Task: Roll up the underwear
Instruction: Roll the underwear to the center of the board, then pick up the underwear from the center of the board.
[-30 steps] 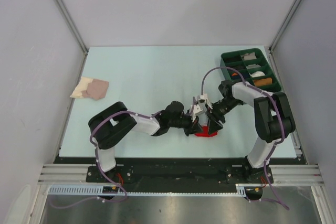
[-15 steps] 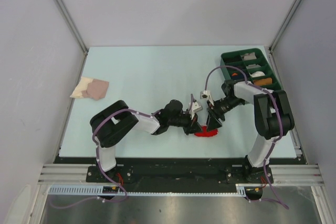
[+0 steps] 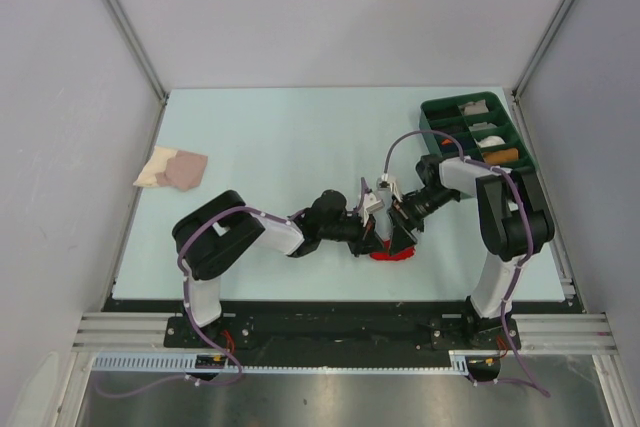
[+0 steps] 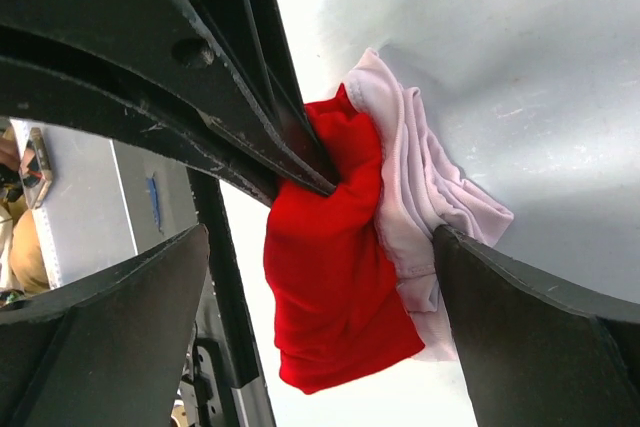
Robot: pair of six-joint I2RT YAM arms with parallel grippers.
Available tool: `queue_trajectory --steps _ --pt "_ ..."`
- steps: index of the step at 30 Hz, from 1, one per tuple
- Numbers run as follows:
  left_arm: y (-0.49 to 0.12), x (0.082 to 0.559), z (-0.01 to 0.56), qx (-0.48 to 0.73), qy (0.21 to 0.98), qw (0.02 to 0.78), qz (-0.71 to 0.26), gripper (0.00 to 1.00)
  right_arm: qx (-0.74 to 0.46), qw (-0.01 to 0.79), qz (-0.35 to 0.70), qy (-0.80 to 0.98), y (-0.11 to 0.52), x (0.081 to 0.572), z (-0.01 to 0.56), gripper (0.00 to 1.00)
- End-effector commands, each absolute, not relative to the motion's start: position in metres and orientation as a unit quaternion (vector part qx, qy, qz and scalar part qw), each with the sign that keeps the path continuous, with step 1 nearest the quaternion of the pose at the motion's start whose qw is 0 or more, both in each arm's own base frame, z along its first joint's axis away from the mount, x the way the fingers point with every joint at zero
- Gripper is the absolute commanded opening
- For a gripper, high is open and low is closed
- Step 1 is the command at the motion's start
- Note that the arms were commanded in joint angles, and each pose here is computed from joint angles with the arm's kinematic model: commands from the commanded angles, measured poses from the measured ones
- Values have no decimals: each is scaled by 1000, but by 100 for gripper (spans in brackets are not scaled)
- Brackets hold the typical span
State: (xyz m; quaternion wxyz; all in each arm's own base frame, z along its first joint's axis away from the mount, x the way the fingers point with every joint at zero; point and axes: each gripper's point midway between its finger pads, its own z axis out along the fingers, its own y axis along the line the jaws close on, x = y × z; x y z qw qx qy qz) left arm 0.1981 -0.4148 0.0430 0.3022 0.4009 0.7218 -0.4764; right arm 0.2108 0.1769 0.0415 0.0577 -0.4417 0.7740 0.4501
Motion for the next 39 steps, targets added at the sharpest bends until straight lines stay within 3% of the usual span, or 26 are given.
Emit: queue_trajectory --steps 1,5,8,15,16,19,21,26,30,35,39 --pt "-356 175 -47 372 826 184 -381 0 -469 54 361 804 162 222 2 100" --pt "-357 176 -46 369 826 187 -383 0 -472 48 356 805 159 219 -1 100" --pt "-357 176 -46 368 826 187 -383 1 -471 37 360 805 160 214 -3 91" --pt "-357 183 -40 357 829 201 -380 0 -467 28 359 808 161 211 -4 37" --pt "-355 185 -40 352 832 204 -377 1 -467 26 361 807 161 210 -4 33" --pt "-352 197 -27 333 834 236 -371 8 -463 27 375 803 162 209 1 19" --pt "-351 204 -15 320 832 259 -372 19 -463 30 385 798 163 209 8 12" --pt "-337 234 56 282 806 366 -371 43 -463 55 412 782 170 212 30 6" --pt "-316 250 105 273 783 438 -346 56 -453 84 425 779 173 222 49 4" --pt "-286 256 144 258 771 485 -322 75 -436 132 435 777 173 242 86 1" --pt "-252 260 178 227 752 530 -321 81 -400 200 434 782 162 273 131 0"
